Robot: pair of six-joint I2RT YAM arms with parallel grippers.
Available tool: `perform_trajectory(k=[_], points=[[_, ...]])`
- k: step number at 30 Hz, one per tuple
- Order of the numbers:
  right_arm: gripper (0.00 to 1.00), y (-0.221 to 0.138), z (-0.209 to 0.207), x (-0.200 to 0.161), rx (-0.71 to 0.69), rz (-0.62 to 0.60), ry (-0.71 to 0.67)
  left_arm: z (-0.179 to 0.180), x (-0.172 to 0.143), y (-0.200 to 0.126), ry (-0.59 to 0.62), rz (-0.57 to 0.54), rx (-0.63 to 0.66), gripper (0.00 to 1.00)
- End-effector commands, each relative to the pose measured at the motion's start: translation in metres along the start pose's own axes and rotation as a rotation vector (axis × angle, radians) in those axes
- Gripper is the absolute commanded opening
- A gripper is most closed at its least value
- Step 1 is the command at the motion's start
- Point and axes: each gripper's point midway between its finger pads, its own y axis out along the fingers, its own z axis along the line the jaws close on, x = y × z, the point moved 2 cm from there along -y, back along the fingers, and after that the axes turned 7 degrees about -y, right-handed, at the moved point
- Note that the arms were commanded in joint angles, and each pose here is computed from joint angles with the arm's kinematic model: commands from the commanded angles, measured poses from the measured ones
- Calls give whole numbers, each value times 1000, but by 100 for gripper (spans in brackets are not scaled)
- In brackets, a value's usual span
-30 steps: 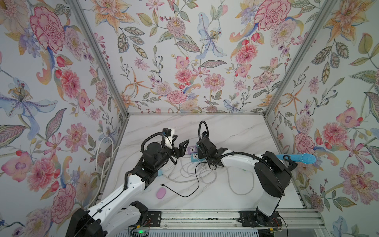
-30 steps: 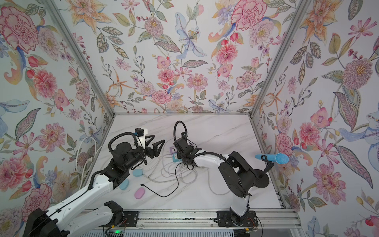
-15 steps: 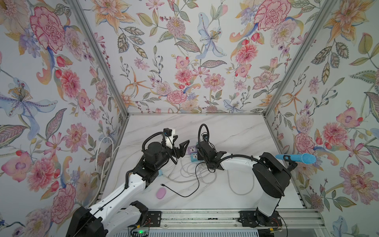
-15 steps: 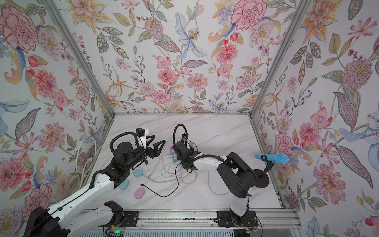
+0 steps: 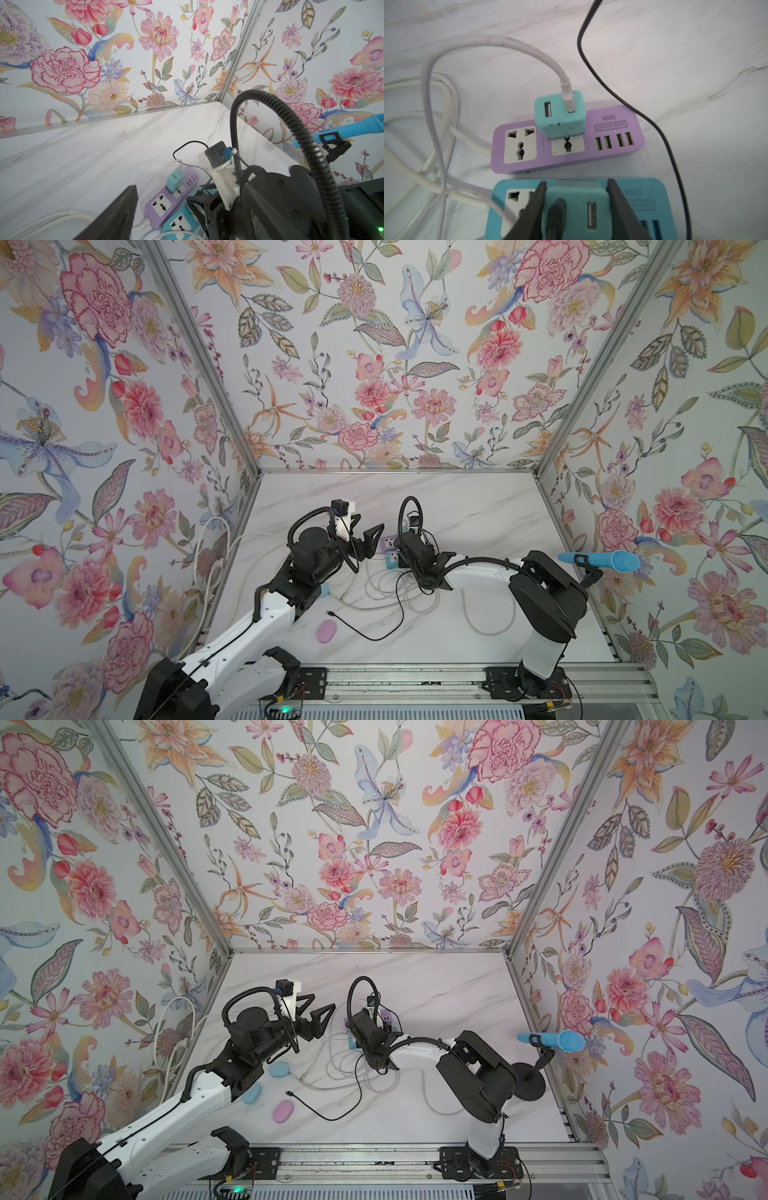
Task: Charge the bluetooth headset
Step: Insert the plug into the socket.
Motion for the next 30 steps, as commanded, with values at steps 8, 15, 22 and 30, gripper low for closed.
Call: perform_trajectory(k=[8,15,22,30], points=[[39,1,-6,-69,27,288,-48,1,3,-3,17,-13,-7,83],[53,-8,-10,-28,67,218,17,1,4,-3,26,-16,-9,83],[61,-30,-13,-5,105,173,63,2,3,0,28,-14,-14,83],[65,-87,-48,-6,107,172,67,6,8,6,22,-22,-27,83]])
